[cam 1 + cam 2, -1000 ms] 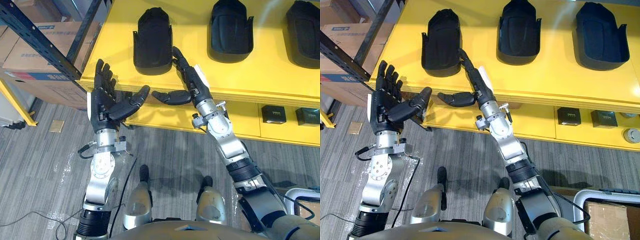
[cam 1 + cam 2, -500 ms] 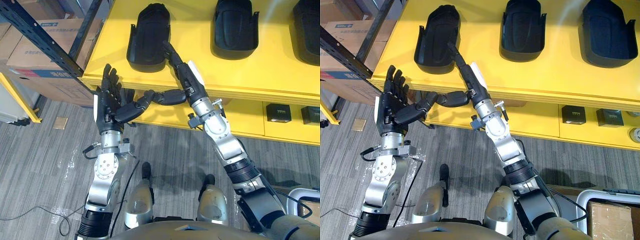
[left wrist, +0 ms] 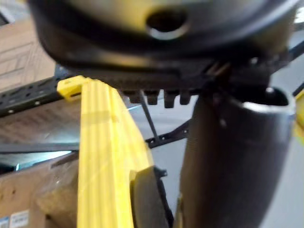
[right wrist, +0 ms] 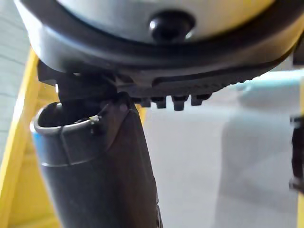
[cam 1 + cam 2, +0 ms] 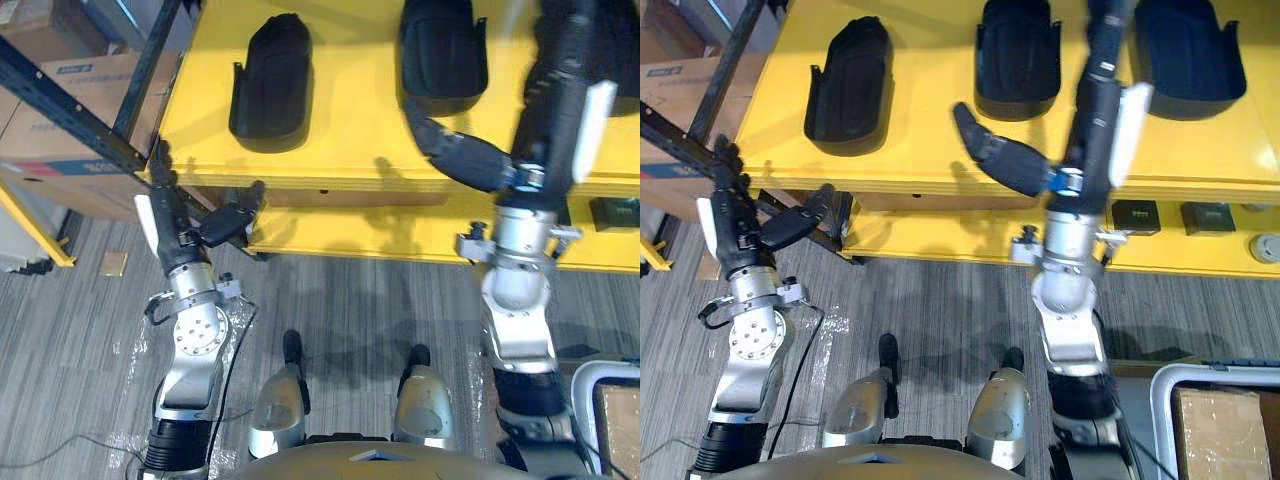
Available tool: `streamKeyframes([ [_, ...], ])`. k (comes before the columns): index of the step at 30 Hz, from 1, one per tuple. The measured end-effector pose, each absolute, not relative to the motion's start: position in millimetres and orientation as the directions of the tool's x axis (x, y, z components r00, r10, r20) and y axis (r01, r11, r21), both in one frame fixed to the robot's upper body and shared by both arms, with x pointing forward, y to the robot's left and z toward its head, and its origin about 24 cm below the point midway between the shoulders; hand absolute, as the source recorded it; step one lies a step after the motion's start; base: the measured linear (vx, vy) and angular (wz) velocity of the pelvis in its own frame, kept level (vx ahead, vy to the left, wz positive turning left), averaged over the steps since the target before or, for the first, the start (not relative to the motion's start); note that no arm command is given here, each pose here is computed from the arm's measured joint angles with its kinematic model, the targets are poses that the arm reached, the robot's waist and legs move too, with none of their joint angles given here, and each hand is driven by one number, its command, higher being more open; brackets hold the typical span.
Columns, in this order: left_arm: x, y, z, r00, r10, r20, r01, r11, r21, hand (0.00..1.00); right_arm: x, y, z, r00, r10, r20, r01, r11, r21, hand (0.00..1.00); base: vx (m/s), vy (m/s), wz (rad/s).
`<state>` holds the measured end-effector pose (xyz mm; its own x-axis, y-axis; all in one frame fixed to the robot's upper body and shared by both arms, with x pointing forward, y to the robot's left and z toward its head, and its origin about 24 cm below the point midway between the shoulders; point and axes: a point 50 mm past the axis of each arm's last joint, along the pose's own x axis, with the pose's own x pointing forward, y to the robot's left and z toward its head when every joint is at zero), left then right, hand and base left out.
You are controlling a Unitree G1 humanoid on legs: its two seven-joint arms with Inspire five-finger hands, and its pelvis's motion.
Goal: Walk over and take three plastic housings, then place them on the shelf
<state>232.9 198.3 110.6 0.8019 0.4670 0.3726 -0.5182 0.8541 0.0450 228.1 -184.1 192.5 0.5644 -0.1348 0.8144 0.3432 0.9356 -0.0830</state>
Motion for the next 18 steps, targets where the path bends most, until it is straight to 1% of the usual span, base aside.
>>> streamKeyframes([
  [4, 233.6, 205.4, 109.1, 0.776, 0.527, 0.346, -0.578, 0.814, 0.057, 1.00, 212.5, -205.8, 165.1, 0.634, -0.217, 0.742, 0.431, 0.896, -0.106, 1.00, 0.00, 0.013, -0.31],
  [10, 241.2, 213.0, 107.0, 0.747, 0.580, 0.326, -0.630, 0.774, 0.065, 1.00, 201.2, -215.4, 147.1, 0.697, -0.231, 0.679, 0.446, 0.881, -0.158, 1.00, 0.04, -0.001, -0.19],
  [15, 257.4, 223.7, 97.1, 0.707, 0.654, 0.268, -0.693, 0.716, 0.082, 1.00, 201.2, -215.3, 146.4, 0.704, -0.226, 0.673, 0.434, 0.887, -0.156, 1.00, 0.02, -0.005, -0.13],
  [18, 264.6, 230.7, 100.0, 0.655, 0.707, 0.266, -0.744, 0.664, 0.066, 1.00, 203.2, -213.8, 149.5, 0.694, -0.222, 0.684, 0.431, 0.890, -0.149, 1.00, -0.01, -0.001, -0.14],
])
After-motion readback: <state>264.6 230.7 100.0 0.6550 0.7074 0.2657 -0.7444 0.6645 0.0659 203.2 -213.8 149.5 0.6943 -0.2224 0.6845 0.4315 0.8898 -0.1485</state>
